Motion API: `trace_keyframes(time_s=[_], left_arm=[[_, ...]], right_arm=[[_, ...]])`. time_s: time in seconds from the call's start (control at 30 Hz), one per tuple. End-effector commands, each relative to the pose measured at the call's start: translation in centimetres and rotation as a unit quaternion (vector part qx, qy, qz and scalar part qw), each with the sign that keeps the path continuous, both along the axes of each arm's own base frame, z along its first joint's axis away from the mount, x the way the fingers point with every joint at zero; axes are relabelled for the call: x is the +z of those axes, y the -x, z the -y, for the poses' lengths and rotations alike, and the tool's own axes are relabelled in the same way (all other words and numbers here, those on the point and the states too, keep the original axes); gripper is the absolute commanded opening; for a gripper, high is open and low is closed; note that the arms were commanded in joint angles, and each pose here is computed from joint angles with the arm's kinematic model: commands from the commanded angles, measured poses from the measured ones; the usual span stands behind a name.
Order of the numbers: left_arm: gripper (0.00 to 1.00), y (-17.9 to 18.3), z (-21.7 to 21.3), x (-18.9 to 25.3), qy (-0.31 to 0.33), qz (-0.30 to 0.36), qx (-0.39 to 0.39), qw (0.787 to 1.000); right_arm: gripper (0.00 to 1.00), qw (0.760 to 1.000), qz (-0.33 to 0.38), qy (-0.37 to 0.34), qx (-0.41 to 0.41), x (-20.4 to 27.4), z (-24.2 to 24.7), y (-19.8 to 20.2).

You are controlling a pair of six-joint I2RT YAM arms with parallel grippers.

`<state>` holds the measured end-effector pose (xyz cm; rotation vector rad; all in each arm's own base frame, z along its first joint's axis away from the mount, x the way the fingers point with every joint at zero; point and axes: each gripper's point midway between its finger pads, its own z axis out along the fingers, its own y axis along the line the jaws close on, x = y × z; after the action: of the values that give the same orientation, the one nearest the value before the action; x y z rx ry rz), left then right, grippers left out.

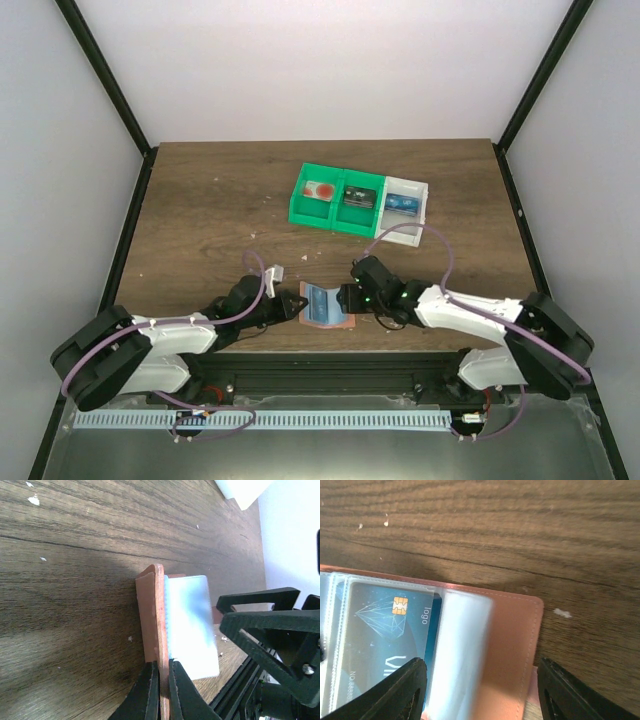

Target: Take the credit cards out of the card holder

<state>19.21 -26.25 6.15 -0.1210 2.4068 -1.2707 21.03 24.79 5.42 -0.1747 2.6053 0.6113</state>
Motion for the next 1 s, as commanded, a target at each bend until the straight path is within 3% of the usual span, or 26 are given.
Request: trace_keyframes(time_s=[0.0, 0.27, 0.5, 0.67, 0.97], left_arm=[[0.00, -0.1, 0.5, 0.7, 0.015, 0.013, -0.004, 1.000], [0.00, -0.3, 0.4, 0.4, 0.011, 0.012, 0.000, 1.000], [0.00, 0.0, 0.1, -0.3, 0.007, 0.000, 0.004, 1.000], [0.20, 0.3, -0.9, -1.2, -0.012, -0.009, 0.016, 1.000], [0.40, 0.3, -3.1, -1.1, -0.050, 0.001, 0.048, 0.998]], right_arm=[[0.60, 1.000, 0.025, -0.014, -0.005, 3.0, -0.1, -0.5], [0.41, 0.983, 0.033, -0.163, 0.073, 7.1, -5.2, 0.5], [0.30, 0.985, -0.015, -0.153, 0.079, 3.0, -6.5, 0.7], [0.28, 0.988, -0.036, -0.128, 0.081, -0.2, -5.9, 0.9], [0.18, 0.988, -0.064, -0.129, 0.058, -2.2, -4.7, 1.0]])
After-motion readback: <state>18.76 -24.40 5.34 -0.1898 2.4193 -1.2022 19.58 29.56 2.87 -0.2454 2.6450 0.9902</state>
